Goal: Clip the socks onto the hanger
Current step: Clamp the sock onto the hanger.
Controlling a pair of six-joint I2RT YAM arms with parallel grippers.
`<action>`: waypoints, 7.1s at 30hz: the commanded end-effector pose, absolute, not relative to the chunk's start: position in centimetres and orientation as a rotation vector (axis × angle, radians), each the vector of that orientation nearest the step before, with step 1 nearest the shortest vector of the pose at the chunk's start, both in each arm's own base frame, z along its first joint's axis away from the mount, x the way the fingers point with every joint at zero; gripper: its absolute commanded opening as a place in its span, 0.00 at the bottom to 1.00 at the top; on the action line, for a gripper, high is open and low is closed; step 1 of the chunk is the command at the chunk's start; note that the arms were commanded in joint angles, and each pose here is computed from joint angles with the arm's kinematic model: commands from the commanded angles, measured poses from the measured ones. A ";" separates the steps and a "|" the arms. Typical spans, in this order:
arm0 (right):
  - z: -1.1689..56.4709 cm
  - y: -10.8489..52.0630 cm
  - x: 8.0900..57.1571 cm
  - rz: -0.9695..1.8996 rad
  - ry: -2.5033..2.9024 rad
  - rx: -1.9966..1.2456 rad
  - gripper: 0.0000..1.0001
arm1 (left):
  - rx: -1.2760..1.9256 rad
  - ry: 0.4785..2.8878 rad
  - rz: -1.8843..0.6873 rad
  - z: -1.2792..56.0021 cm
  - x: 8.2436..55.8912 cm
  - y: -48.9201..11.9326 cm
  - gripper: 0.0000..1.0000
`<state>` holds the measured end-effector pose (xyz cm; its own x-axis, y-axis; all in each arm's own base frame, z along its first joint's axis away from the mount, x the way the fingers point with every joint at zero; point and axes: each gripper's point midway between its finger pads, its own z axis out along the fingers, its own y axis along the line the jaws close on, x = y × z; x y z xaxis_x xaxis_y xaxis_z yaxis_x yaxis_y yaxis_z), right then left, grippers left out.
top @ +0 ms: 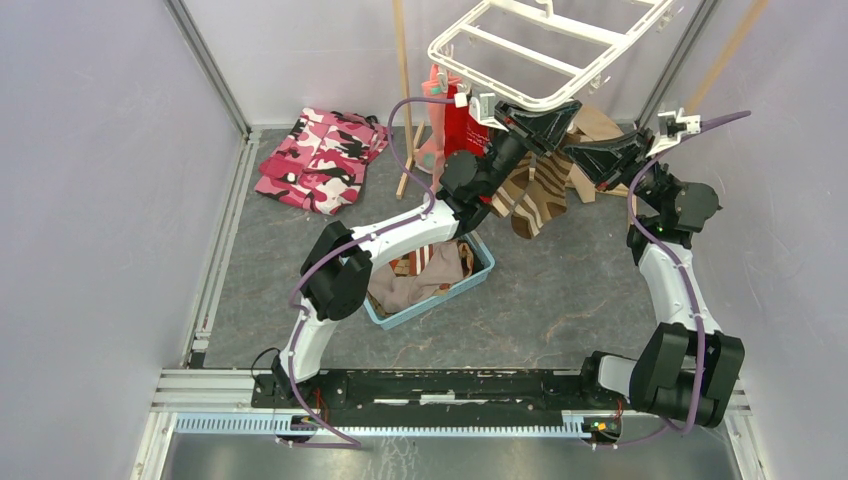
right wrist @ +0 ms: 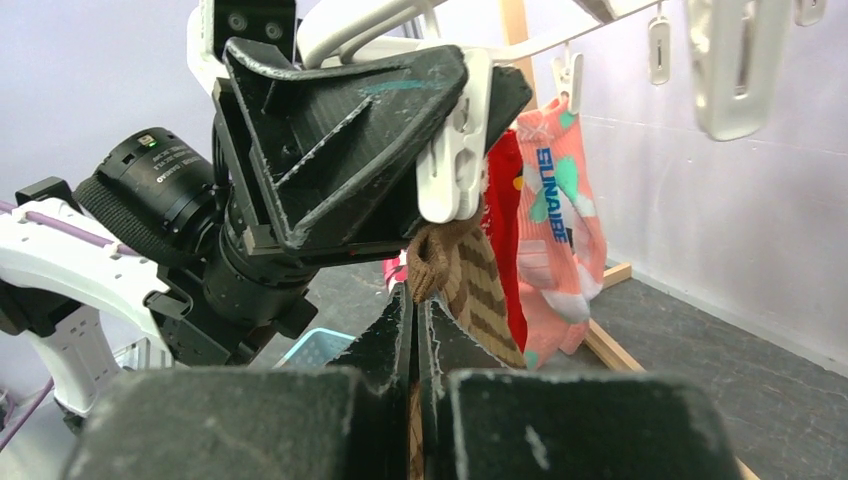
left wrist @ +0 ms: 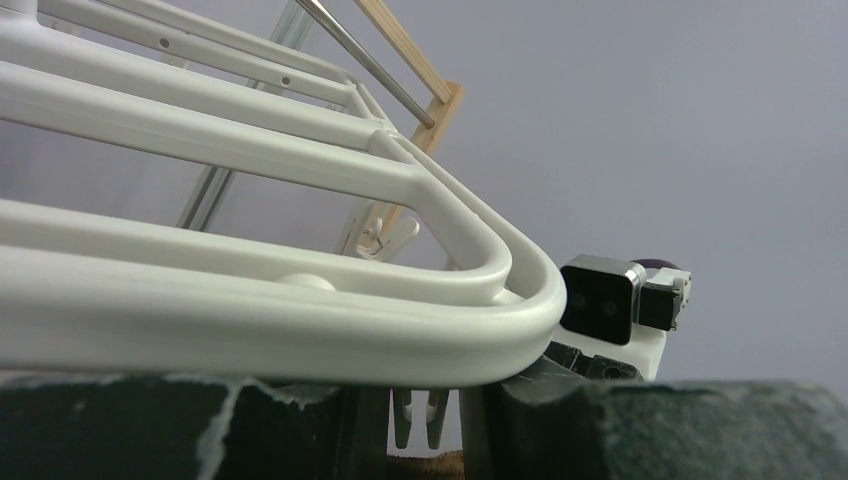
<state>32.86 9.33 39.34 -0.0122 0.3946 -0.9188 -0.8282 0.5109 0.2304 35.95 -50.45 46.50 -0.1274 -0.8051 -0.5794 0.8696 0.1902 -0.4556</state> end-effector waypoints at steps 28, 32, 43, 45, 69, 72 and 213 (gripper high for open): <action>43.1 11.2 29.7 1.101 1.052 -0.576 0.00 | 0.029 0.776 -1.581 52.0 34.4 -46.2 0.02; 42.9 10.6 30.5 1.108 1.054 -0.551 0.00 | 0.022 0.769 -1.606 52.1 34.5 -45.8 0.02; 43.4 10.0 31.0 1.113 1.028 -0.532 0.00 | 0.006 0.773 -1.628 51.9 34.8 -45.6 0.02; 43.5 10.0 31.0 1.116 1.025 -0.534 0.00 | 0.006 0.770 -1.630 52.0 34.7 -45.5 0.02; 43.7 9.1 32.2 1.047 1.075 -0.503 0.00 | 0.038 0.782 -1.655 51.7 34.4 -46.1 0.02; 43.7 9.3 31.6 1.054 1.068 -0.519 0.00 | 0.039 0.785 -1.654 51.6 34.5 -46.2 0.02; 43.4 12.3 26.0 1.068 1.023 -0.850 0.02 | 0.120 0.755 -1.842 53.4 33.1 -45.7 0.02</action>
<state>30.39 11.18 41.75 -0.1105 0.3779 -0.9192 -0.9219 0.3066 0.2368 34.15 -48.03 49.65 -0.4052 -0.7842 -0.4699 0.8581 -0.1488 -0.4914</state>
